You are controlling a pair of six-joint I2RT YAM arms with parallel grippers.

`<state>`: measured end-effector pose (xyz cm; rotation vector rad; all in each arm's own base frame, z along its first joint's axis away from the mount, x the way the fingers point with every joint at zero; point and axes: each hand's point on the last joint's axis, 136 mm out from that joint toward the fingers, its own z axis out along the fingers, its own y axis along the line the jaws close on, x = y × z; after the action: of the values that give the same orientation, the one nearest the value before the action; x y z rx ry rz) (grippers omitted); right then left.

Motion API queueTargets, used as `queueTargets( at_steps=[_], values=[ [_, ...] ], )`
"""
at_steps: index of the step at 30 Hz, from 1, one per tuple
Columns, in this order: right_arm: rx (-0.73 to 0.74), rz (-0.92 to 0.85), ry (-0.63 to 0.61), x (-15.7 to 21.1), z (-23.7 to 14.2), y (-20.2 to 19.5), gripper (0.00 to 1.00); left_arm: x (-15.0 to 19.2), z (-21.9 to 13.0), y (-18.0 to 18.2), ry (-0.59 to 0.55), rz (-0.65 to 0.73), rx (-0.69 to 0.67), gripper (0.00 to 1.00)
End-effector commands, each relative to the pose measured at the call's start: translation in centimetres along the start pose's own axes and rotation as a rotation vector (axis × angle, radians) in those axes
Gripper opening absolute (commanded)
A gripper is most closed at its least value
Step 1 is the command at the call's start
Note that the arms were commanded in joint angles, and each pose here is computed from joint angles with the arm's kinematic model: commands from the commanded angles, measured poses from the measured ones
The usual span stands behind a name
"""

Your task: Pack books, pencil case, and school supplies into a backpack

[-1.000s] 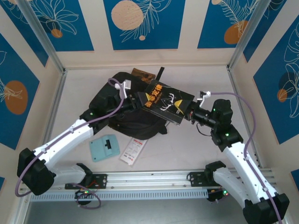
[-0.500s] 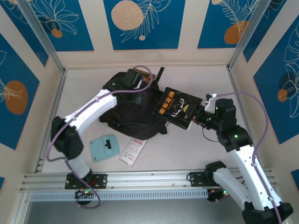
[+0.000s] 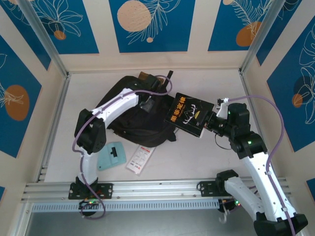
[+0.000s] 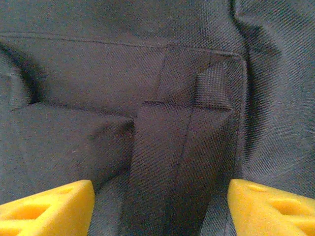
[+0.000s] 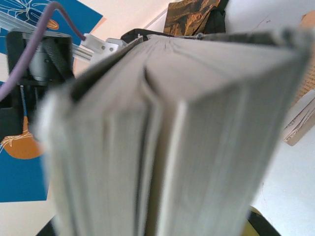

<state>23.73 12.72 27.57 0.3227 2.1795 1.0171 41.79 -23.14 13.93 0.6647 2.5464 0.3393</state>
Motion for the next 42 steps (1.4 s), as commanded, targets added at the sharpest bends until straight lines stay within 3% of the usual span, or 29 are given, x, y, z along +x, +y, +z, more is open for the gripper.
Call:
queueTargets(
  at_steps=[1, 7, 14, 24, 42],
  values=[
    [-0.09, -0.06, -0.033, -1.2, -0.7, 2.4, 0.0, 1.0, 1.6, 0.5, 0.049, 0.035, -0.036, 0.63],
    [-0.091, -0.059, -0.014, -1.4, 0.0, 2.5, 0.0, -0.1, 1.5, 0.6, 0.028, -0.002, 0.016, 0.0],
    [0.003, -0.042, -0.021, -2.2, 1.1, 0.9, 0.0, -1.9, -3.1, 0.5, -0.069, -0.141, 0.229, 0.0],
    [0.204, -0.019, 0.001, -3.1, 3.5, -3.0, 0.0, -4.5, -11.0, 4.1, -0.245, -0.417, 0.588, 0.0],
    [0.14, 0.015, 0.096, -2.9, 6.2, -2.2, 0.0, -7.2, -16.3, 5.2, -0.344, -0.62, 1.116, 0.0]
  ],
)
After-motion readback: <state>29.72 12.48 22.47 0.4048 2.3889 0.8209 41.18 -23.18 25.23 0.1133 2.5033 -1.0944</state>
